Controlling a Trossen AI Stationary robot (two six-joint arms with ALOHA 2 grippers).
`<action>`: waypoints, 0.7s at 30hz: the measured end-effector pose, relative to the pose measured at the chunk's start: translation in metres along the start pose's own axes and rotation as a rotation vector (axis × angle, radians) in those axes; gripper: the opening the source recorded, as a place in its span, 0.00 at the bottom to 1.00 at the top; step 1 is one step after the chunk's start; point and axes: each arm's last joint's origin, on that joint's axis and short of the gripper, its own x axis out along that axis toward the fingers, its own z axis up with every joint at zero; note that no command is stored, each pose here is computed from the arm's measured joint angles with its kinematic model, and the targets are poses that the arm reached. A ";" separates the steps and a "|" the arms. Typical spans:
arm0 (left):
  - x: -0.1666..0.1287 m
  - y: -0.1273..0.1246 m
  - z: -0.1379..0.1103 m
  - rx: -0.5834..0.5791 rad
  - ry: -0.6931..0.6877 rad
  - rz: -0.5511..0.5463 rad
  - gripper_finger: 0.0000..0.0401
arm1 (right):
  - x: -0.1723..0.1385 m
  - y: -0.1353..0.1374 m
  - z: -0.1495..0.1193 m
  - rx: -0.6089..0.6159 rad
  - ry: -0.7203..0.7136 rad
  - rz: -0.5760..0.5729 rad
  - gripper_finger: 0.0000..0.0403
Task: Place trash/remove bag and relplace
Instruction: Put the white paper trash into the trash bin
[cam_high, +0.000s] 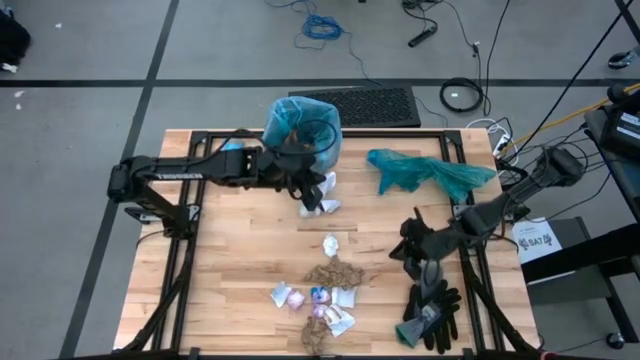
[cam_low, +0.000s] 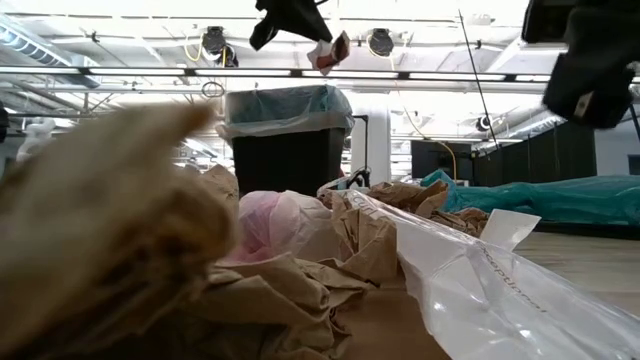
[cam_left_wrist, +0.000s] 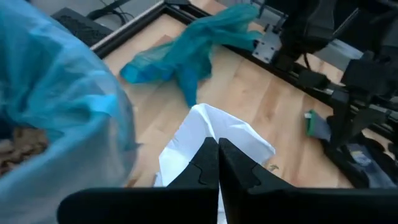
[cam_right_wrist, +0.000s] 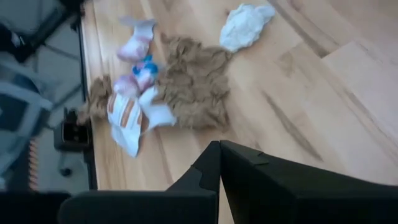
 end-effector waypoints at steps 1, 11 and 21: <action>0.000 0.003 0.001 0.004 -0.002 0.007 0.00 | 0.001 -0.006 0.000 0.018 -0.011 0.012 0.00; -0.024 0.058 0.030 0.067 -0.106 0.142 0.00 | -0.002 -0.041 0.005 0.146 -0.074 0.022 0.00; -0.028 0.118 0.043 -0.021 -0.115 0.265 0.09 | -0.005 -0.061 0.023 0.228 -0.164 -0.067 0.00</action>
